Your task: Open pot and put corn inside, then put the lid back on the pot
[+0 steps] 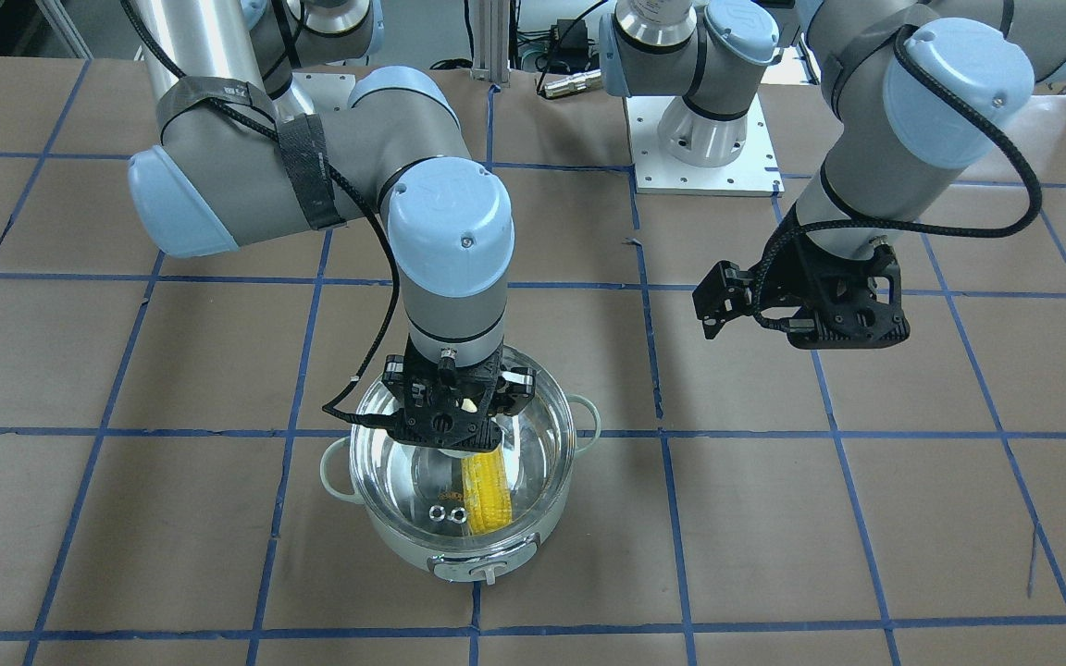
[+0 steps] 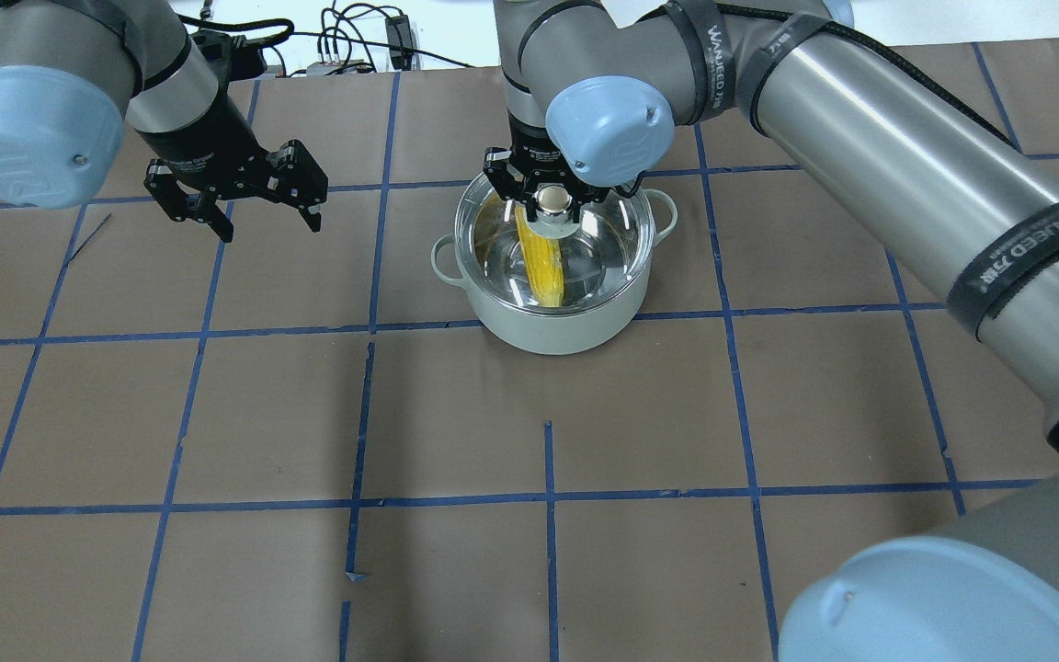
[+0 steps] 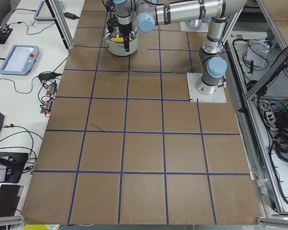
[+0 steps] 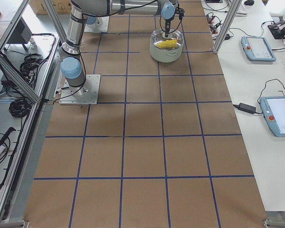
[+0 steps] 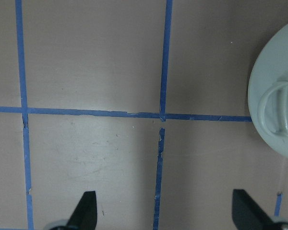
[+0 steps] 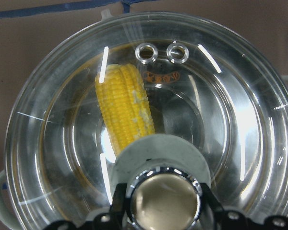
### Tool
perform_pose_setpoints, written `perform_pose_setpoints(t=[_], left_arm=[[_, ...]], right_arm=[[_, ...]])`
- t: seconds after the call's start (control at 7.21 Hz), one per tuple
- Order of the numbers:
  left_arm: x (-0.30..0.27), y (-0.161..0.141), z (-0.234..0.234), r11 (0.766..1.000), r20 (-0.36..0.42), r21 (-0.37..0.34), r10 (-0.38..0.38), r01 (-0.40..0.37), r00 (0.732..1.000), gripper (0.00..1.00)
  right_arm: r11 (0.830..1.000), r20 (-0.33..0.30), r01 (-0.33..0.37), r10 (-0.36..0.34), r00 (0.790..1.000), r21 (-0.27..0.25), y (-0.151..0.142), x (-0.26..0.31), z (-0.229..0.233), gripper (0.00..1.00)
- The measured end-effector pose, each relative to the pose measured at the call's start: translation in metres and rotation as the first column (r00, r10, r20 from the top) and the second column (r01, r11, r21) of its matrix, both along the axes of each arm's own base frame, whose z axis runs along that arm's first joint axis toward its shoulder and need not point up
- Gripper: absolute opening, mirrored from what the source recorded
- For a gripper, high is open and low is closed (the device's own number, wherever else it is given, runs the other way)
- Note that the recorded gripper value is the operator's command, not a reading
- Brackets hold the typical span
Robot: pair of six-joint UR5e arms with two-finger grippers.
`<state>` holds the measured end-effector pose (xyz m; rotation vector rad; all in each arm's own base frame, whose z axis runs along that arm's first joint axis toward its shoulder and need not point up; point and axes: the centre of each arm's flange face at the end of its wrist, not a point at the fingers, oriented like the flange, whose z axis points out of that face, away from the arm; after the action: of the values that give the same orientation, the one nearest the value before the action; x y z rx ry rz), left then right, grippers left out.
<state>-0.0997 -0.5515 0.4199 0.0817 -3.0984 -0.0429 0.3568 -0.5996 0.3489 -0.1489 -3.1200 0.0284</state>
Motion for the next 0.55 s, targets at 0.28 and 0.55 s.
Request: perform_pose_setpoints(t=[0.28,0.55], left_arm=[[0.001,-0.001,0.000,1.000,0.000,0.000,0.000,0.000,1.000,1.00],[0.002,-0.003,0.000,1.000,0.000,-0.004,0.003,-0.003,1.000,1.00]], right_arm=[[1.000,-0.002,-0.002,0.002,1.000,-0.002,-0.001,-0.001,0.001,0.99],[1.000,0.008,-0.006,0.006,1.000,-0.015,-0.005,-0.004,0.010,1.00]])
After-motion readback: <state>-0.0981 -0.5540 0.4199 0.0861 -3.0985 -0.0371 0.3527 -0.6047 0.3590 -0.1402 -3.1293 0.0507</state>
